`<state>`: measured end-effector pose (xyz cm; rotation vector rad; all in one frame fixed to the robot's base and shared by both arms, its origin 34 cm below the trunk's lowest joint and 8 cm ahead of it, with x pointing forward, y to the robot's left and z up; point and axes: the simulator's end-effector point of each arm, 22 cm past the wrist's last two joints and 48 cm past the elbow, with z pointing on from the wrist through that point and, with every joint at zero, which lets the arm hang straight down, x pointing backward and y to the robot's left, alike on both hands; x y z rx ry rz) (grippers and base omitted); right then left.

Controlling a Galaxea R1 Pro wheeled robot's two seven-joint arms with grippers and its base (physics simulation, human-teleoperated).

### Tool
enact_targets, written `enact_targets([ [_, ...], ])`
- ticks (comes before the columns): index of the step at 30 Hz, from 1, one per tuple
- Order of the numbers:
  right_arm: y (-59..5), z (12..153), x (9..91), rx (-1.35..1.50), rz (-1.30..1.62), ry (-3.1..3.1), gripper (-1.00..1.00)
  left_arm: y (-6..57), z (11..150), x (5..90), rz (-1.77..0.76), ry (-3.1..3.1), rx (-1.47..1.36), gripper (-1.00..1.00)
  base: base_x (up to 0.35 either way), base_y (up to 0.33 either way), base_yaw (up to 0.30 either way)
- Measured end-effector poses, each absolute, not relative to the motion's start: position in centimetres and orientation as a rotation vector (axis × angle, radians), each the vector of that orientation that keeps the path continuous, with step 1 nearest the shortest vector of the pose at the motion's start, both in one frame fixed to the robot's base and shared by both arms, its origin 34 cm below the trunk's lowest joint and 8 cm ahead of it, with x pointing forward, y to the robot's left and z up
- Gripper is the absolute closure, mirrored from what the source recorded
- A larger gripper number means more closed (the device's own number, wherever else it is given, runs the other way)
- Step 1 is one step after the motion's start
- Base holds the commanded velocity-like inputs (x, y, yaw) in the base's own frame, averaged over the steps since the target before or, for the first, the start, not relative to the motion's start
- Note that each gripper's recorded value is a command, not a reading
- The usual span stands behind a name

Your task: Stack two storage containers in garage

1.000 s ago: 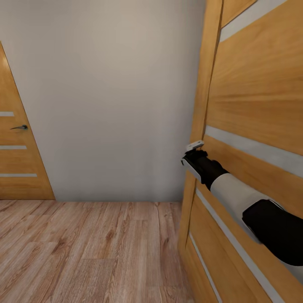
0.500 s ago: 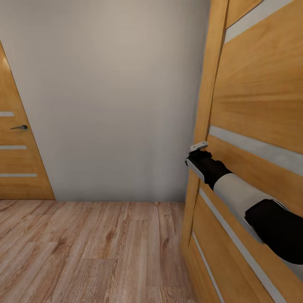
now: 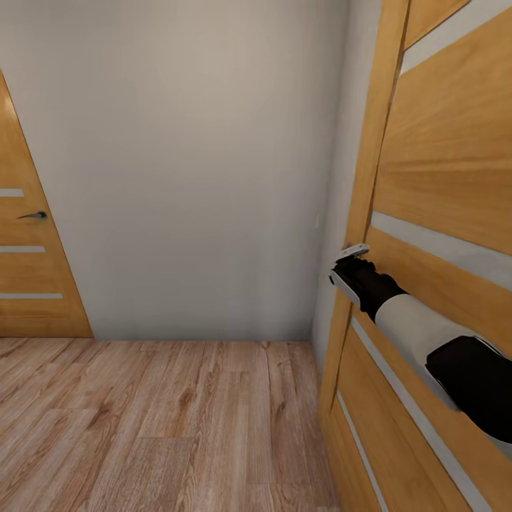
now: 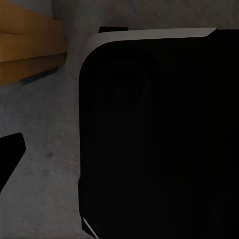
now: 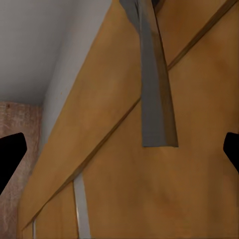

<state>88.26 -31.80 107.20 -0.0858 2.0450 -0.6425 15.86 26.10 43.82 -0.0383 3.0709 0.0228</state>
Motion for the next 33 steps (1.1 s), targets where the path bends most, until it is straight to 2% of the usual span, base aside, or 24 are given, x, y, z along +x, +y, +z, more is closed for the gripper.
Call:
enact_targets([
  [11, -33.7, 107.1, 88.1, -0.055, -0.648, 2.053, -1.0, 26.1, 43.8, 15.9, 0.023, 3.071, -0.038, -1.0, 0.0, 0.0, 0.0],
  [33, -33.7, 107.5, 88.1, -0.029, -0.597, 2.052, -1.0, 26.1, 43.8, 15.8, 0.022, 3.071, -0.038, -1.0, 0.0, 0.0, 0.0],
])
